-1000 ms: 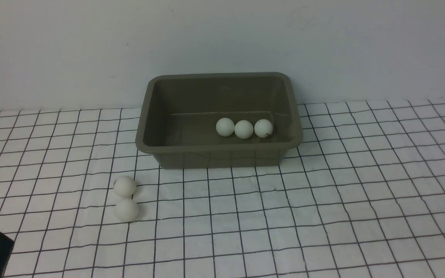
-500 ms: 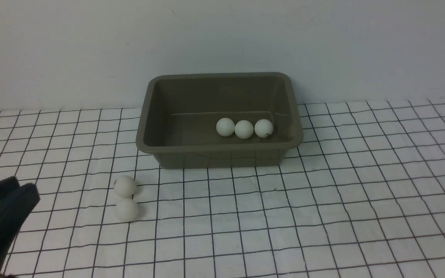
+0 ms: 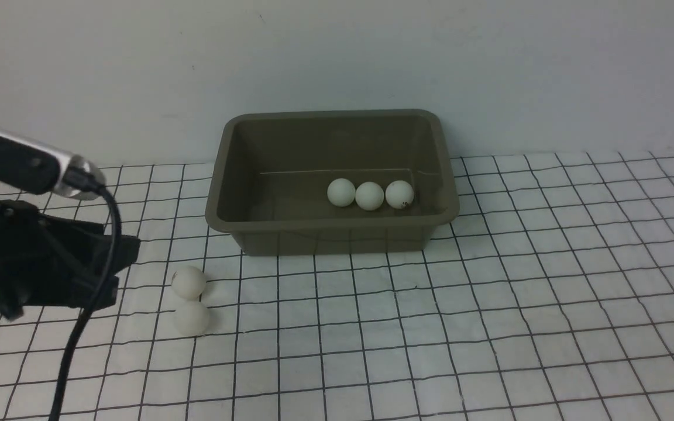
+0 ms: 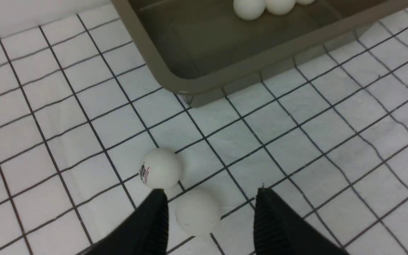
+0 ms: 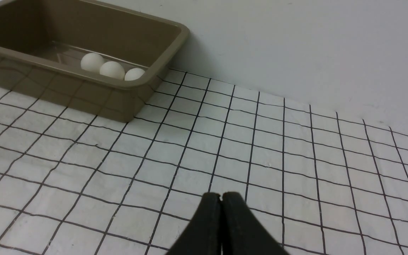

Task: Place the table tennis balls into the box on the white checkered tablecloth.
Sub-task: 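Reach for and grasp a ping pong ball on the table beside the basket, then drop the ball into the bin, then reach for and grasp a ping pong ball on the table beside the basket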

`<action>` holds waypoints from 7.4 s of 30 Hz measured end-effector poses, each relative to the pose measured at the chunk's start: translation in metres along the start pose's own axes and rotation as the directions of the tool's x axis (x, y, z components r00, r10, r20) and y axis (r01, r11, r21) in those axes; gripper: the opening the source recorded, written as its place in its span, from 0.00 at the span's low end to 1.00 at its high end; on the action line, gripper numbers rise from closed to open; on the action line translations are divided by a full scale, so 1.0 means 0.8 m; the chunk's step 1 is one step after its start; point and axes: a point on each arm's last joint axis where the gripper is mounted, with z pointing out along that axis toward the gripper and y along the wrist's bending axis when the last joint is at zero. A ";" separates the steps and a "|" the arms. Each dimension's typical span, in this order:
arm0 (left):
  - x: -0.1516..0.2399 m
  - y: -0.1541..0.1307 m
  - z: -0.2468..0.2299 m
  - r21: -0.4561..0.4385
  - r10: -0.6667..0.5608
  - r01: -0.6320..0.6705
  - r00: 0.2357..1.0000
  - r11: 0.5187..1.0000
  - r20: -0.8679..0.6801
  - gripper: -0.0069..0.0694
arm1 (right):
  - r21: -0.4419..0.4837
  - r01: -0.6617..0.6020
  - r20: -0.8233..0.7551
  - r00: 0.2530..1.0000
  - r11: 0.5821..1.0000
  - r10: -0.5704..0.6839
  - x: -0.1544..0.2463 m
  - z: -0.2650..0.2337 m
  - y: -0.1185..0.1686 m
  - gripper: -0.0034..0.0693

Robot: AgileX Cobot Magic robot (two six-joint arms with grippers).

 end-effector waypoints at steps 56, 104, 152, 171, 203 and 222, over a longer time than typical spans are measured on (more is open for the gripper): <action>-0.020 0.050 0.238 -0.017 0.067 -0.098 0.783 0.995 -0.618 0.72 | 0.000 0.001 -0.003 1.000 1.000 -0.001 0.000 0.000 0.000 0.02; 0.000 0.048 0.265 -0.002 0.000 -0.001 0.778 1.000 -0.629 0.56 | 0.000 0.001 -0.003 1.000 1.000 -0.001 0.000 0.000 0.000 0.02; -0.147 -0.050 0.306 0.026 0.258 -0.275 0.861 0.961 -0.438 0.71 | 0.000 0.001 -0.006 1.000 1.000 -0.001 0.001 0.000 0.000 0.02; -0.199 -0.061 0.167 0.027 0.235 -0.256 0.837 0.966 -0.494 0.72 | 0.000 0.001 -0.006 1.000 1.000 -0.001 0.001 0.000 0.000 0.02; 0.012 0.004 0.196 -0.084 0.075 -0.160 0.782 0.984 -0.619 0.75 | -0.003 0.001 -0.021 1.000 1.000 -0.001 0.002 0.000 0.000 0.02; 0.021 -0.002 0.214 0.008 0.032 -0.033 0.808 0.999 -0.589 0.75 | -0.002 -0.018 -0.023 1.000 1.000 0.018 0.003 0.000 0.000 0.02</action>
